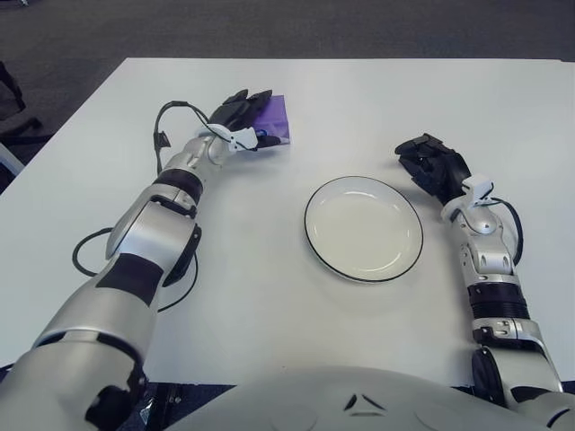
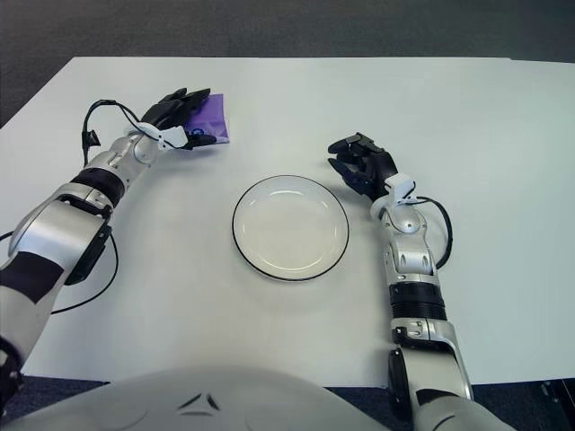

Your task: Put the tissue paper into the plate.

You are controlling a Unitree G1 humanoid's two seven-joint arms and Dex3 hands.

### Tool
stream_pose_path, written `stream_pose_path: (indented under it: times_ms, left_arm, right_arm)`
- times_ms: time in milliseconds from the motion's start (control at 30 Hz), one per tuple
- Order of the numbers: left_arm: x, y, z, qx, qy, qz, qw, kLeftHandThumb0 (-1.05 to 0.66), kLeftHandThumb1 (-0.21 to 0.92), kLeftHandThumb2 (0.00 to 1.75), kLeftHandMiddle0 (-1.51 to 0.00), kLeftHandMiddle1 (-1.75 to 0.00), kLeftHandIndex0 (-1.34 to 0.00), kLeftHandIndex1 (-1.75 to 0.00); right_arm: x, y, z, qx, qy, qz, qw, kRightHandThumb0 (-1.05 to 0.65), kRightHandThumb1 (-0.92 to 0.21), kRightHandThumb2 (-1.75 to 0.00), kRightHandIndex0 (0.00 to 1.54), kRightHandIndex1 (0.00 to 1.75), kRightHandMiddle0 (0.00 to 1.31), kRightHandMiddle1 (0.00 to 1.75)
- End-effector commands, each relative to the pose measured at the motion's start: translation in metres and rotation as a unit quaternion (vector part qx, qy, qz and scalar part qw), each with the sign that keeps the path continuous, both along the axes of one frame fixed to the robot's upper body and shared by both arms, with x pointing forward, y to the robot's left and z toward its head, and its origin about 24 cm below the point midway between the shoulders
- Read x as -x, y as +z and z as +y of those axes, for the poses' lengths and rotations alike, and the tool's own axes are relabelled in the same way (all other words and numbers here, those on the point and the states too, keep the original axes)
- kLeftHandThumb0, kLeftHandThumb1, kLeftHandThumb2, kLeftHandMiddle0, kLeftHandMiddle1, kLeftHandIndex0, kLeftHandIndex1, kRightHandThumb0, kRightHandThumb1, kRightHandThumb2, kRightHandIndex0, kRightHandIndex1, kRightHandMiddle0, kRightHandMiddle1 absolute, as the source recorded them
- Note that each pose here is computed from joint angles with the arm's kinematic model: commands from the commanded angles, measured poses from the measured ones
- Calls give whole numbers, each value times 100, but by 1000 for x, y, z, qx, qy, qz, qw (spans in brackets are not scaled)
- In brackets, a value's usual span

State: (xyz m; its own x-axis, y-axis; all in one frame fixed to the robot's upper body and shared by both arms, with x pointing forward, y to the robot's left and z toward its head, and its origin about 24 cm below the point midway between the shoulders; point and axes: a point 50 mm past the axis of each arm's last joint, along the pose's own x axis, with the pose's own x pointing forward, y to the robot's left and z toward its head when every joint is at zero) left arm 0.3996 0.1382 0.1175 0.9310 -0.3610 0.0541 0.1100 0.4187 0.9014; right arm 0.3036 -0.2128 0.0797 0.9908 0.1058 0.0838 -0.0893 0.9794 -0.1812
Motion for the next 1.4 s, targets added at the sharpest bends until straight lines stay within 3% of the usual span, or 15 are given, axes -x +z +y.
stream_pose_path:
  times_ms: [0, 167, 267, 333, 433, 567, 633, 767, 867, 1367]
  left_arm:
    - [6, -14, 0, 10, -9, 23, 1000, -97, 92, 19, -55, -4, -32, -3]
    - [6, -15, -1, 9, -14, 25, 1000, -90, 92, 21, -67, -8, -40, -6]
    - [7, -16, -1, -18, -14, 9, 1000, -83, 92, 24, -76, -12, -54, -13]
    - [8, -18, -2, -54, -14, -20, 998, -71, 92, 21, -67, -61, -62, -39]
    - [10, -20, -2, -93, -15, -53, 994, -48, 92, 17, -58, -118, -60, -102]
    - [14, -26, 0, -114, -20, -82, 990, -40, 92, 16, -52, -156, -59, -127]
    - [15, -27, 1, -115, -22, -89, 989, -38, 80, 44, -53, -167, -53, -143]
    - [17, -27, 2, -110, -27, -100, 989, -39, 65, 81, -55, -173, -44, -165]
    - [19, -27, 4, -101, -33, -112, 988, -39, 61, 91, -59, -174, -41, -171]
    - [22, -15, 1, -119, -74, -192, 971, -39, 60, 94, -64, -175, -39, -175]
  right_arm:
    - [12, -28, 0, 2, 3, 59, 998, -1, -92, -14, 67, 128, 50, 121]
    - [12, -27, 0, 5, 5, 59, 998, -1, -92, -14, 67, 127, 50, 122]
    - [12, -27, 0, 7, 6, 59, 998, -1, -92, -14, 67, 127, 50, 122]
    - [12, -27, 0, 8, 7, 59, 998, -1, -92, -14, 67, 127, 50, 122]
    - [13, -27, 0, 9, 8, 59, 998, -1, -92, -14, 67, 127, 50, 123]
    - [13, -26, -1, 11, 9, 60, 998, -1, -92, -14, 67, 127, 49, 123]
    - [13, -26, -1, 12, 9, 60, 998, -1, -92, -14, 67, 127, 49, 123]
    - [13, -26, -1, 13, 10, 60, 998, -1, -92, -14, 67, 127, 49, 124]
    - [13, -25, -1, 14, 10, 60, 998, -1, -92, -14, 67, 127, 49, 124]
    - [13, -25, -3, 22, 15, 62, 998, -1, -92, -15, 66, 127, 48, 125]
